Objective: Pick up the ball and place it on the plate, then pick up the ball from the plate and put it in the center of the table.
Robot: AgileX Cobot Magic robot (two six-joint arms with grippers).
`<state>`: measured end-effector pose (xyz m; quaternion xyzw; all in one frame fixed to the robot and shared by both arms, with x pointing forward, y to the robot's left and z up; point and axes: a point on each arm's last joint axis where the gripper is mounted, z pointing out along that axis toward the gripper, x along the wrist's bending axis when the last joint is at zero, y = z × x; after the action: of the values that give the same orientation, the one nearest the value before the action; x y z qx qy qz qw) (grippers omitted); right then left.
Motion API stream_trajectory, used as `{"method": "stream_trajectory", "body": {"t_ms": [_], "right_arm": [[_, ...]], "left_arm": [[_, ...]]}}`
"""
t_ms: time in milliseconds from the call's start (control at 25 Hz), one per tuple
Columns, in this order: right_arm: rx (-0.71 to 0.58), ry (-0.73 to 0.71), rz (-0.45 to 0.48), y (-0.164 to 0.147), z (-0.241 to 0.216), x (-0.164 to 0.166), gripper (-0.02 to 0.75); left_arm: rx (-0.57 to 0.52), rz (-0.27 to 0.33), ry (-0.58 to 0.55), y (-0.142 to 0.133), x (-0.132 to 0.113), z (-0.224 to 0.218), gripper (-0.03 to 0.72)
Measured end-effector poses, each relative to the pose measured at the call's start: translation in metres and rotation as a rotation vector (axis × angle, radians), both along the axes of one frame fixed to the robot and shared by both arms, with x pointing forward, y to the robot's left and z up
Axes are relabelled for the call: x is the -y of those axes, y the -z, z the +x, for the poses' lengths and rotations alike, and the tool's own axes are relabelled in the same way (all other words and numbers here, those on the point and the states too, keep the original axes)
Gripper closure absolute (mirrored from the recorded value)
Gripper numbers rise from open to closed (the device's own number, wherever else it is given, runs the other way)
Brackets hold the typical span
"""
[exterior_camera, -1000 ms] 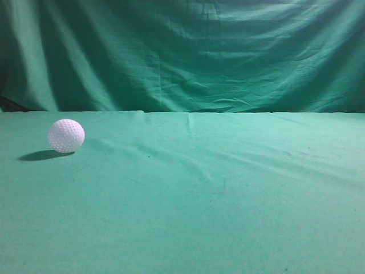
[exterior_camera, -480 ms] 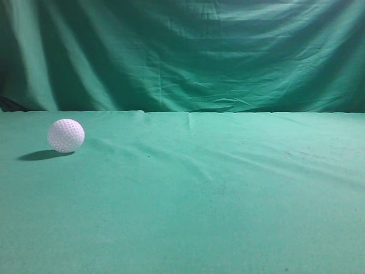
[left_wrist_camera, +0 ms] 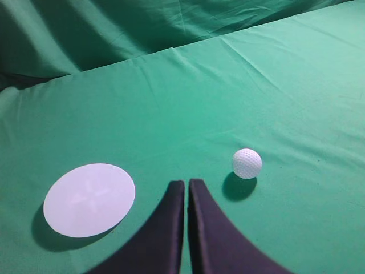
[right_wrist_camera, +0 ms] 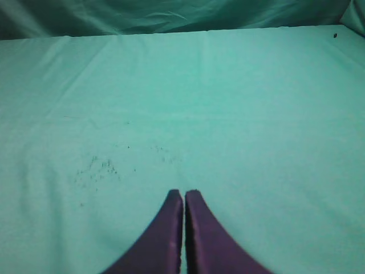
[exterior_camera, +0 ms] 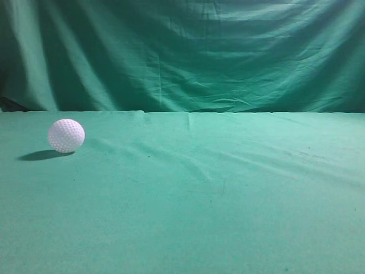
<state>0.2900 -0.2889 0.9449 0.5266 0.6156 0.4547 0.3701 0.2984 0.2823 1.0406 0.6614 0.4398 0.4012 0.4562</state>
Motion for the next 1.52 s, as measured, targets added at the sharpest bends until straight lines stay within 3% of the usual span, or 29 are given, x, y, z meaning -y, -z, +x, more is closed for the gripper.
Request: {"method": "stream_trajectory", "body": {"t_ms": [280, 760, 960, 1120, 1520], "right_arm": [[-0.001, 0.000, 0.000, 0.000, 0.000, 0.000, 0.738], [-0.003, 0.000, -0.001, 0.000, 0.000, 0.000, 0.738], [-0.005, 0.000, 0.001, 0.000, 0.000, 0.000, 0.738], [-0.005, 0.000, 0.001, 0.000, 0.000, 0.000, 0.738], [-0.005, 0.000, 0.001, 0.000, 0.000, 0.000, 0.738]], "left_arm": [[0.093, 0.009, -0.022, 0.003, -0.004, -0.014, 0.688], [0.040, 0.030, -0.063, 0.085, -0.007, -0.007, 0.688], [0.052, 0.003, -0.074, 0.086, -0.007, -0.006, 0.688], [-0.001, 0.010, -0.070, 0.091, -0.007, -0.007, 0.688], [-0.009, 0.011, -0.075, 0.091, -0.007, -0.008, 0.688]]}}
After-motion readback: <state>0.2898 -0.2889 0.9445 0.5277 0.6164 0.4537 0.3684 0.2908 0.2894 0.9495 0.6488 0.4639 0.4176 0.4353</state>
